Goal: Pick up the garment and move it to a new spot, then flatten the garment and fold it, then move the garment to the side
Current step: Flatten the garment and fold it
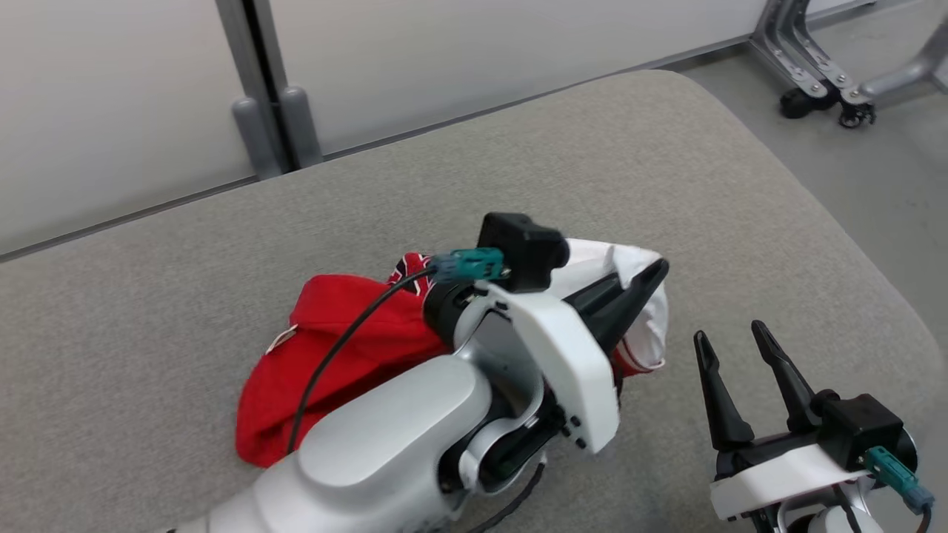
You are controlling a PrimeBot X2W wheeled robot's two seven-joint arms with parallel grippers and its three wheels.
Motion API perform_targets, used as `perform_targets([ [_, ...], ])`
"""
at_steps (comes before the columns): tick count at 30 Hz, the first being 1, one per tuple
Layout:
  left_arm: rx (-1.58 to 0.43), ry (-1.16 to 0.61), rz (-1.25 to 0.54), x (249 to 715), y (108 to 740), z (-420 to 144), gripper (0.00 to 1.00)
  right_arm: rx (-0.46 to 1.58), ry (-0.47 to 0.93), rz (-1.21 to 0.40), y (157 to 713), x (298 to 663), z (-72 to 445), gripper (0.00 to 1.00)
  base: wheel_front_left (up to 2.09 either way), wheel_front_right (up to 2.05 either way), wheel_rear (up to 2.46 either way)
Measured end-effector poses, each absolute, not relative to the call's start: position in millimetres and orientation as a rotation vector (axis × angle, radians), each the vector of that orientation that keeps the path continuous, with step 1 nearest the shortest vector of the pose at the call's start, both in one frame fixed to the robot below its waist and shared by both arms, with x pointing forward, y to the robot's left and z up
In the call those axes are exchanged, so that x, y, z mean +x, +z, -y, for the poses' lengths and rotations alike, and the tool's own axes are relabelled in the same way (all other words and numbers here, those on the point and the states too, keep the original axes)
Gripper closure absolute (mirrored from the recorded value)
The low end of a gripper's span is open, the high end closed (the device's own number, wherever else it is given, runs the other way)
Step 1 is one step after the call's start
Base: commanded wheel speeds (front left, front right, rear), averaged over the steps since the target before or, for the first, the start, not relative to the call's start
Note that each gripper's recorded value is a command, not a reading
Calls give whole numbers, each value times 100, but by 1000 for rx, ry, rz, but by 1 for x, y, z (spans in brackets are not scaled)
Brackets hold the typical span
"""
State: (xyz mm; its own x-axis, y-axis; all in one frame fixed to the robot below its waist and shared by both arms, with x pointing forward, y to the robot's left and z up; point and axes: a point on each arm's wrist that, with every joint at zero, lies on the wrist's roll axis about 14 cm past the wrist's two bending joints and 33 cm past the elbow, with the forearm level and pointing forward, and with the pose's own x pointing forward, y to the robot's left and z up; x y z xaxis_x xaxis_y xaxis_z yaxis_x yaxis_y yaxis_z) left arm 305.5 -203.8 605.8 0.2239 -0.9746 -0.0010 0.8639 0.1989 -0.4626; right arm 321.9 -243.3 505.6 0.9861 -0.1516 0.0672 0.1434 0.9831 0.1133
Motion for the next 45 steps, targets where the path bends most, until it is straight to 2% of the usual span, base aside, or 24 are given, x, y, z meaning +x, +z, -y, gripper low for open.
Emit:
perform_targets([
  [7, -395, -1331, -283, 314, 597, 247, 100, 106, -246, 73, 505, 304, 269, 0, 0, 0, 0],
  [8, -410, -1326, -282, 315, 594, 249, 77, 107, -262, 69, 504, 301, 272, 0, 0, 0, 0],
  [9, -426, -1335, -283, 312, 591, 252, 45, 106, -274, 64, 503, 298, 275, 0, 0, 0, 0],
  [10, -419, -1357, -299, 304, 585, 256, 0, 106, -286, 61, 502, 295, 277, 0, 0, 0, 0],
  [17, -406, -1564, -519, 235, 557, 265, 0, 111, -353, 43, 496, 278, 292, 0, 0, 0, 0],
  [23, -371, -1542, -421, 242, 567, 259, 0, 118, -318, 49, 497, 287, 283, 0, 0, 0, 0],
  [26, -345, -1444, -368, 265, 562, 252, 0, 113, -299, 65, 501, 292, 280, 0, 0, 0, 0],
  [30, -252, -1085, -342, 363, 527, 189, 0, 108, -269, 76, 504, 297, 273, 0, 0, 0, 0],
  [33, -148, -863, -374, 417, 499, 129, 0, 107, -249, 74, 503, 299, 268, 0, 0, 0, 0],
  [39, -148, -657, -554, 437, 454, 59, 0, 107, -227, 57, 498, 302, 262, 0, 0, 0, 0],
  [45, -212, -635, -740, 424, 419, 48, 0, 107, -201, 32, 491, 311, 255, 0, 0, 0, 0],
])
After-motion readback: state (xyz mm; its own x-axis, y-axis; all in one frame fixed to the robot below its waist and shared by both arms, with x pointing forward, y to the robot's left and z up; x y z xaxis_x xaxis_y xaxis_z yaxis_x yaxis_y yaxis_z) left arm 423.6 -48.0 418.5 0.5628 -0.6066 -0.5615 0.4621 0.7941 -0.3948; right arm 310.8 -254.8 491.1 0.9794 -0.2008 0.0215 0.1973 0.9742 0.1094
